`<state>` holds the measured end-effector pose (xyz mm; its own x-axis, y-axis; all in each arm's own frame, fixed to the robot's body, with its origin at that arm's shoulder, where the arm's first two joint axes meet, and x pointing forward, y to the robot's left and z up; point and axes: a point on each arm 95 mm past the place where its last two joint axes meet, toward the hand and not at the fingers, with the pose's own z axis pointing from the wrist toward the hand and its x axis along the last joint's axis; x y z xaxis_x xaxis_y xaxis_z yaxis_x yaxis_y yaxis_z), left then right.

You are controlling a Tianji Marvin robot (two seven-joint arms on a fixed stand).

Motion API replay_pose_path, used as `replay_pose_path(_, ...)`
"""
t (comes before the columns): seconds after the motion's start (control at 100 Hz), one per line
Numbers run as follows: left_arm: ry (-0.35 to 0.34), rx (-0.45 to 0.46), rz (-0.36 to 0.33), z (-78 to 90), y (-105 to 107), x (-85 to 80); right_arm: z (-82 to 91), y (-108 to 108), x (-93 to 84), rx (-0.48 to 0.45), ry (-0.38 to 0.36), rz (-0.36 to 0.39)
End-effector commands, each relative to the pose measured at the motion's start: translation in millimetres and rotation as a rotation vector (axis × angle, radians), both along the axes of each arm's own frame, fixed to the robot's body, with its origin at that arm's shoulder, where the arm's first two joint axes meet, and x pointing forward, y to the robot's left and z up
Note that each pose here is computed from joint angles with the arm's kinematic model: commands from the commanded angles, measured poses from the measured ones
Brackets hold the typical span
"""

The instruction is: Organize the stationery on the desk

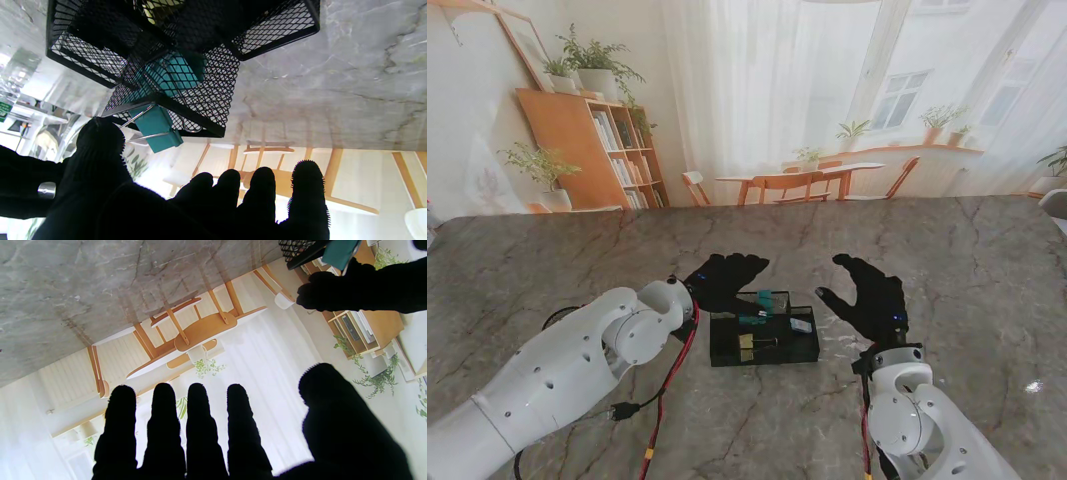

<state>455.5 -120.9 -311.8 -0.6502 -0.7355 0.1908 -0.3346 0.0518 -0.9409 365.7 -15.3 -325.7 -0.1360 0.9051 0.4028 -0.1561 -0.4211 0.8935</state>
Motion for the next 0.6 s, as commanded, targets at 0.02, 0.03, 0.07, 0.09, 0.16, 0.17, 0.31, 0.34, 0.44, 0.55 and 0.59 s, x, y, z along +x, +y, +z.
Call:
replay_pose_path(0.02, 0.015, -0.02, -0.009, -1.0, -9.9, -0.1, -2.3, -1.2, -3.2, -0.001, 0.006, 0.003)
replay_pose_path(0.03, 0.019, -0.022, -0.009, -1.7, -10.5, -0.1, -2.4, -1.5, -3.4, -0.001, 0.005, 0.003)
replay_pose_path(0.07, 0.031, -0.029, -0.007, -4.2, -12.6, -0.2, -2.7, -2.6, -4.0, -0.001, 0.003, -0.001)
replay_pose_path(0.09, 0.036, -0.032, -0.007, -5.5, -13.5, -0.2, -2.8, -3.2, -4.2, -0.001, 0.001, -0.003)
replay_pose_path(0.16, 0.051, -0.032, -0.014, -9.5, -16.8, -0.7, -3.4, -4.7, -4.9, 0.0, -0.001, -0.008)
replay_pose_path(0.17, 0.053, -0.032, -0.016, -10.1, -17.1, -0.7, -3.4, -4.9, -4.9, 0.0, -0.001, -0.009)
replay_pose_path(0.31, 0.089, -0.03, -0.032, -17.9, -22.3, -0.9, -3.8, -5.8, -5.5, 0.007, -0.004, -0.014)
replay_pose_path(0.34, 0.095, -0.029, -0.033, -19.4, -23.2, -1.1, -3.7, -5.7, -5.6, 0.007, -0.004, -0.015)
replay_pose_path(0.44, 0.106, -0.014, -0.04, -24.1, -25.0, -1.1, -3.3, -5.6, -5.8, 0.009, -0.004, -0.017)
replay_pose_path(0.55, 0.114, 0.003, -0.044, -29.5, -25.5, 0.8, -3.0, -5.2, -5.7, 0.015, -0.003, -0.02)
replay_pose_path(0.59, 0.108, 0.005, -0.045, -31.1, -25.2, 1.8, -3.0, -5.0, -5.7, 0.017, -0.003, -0.021)
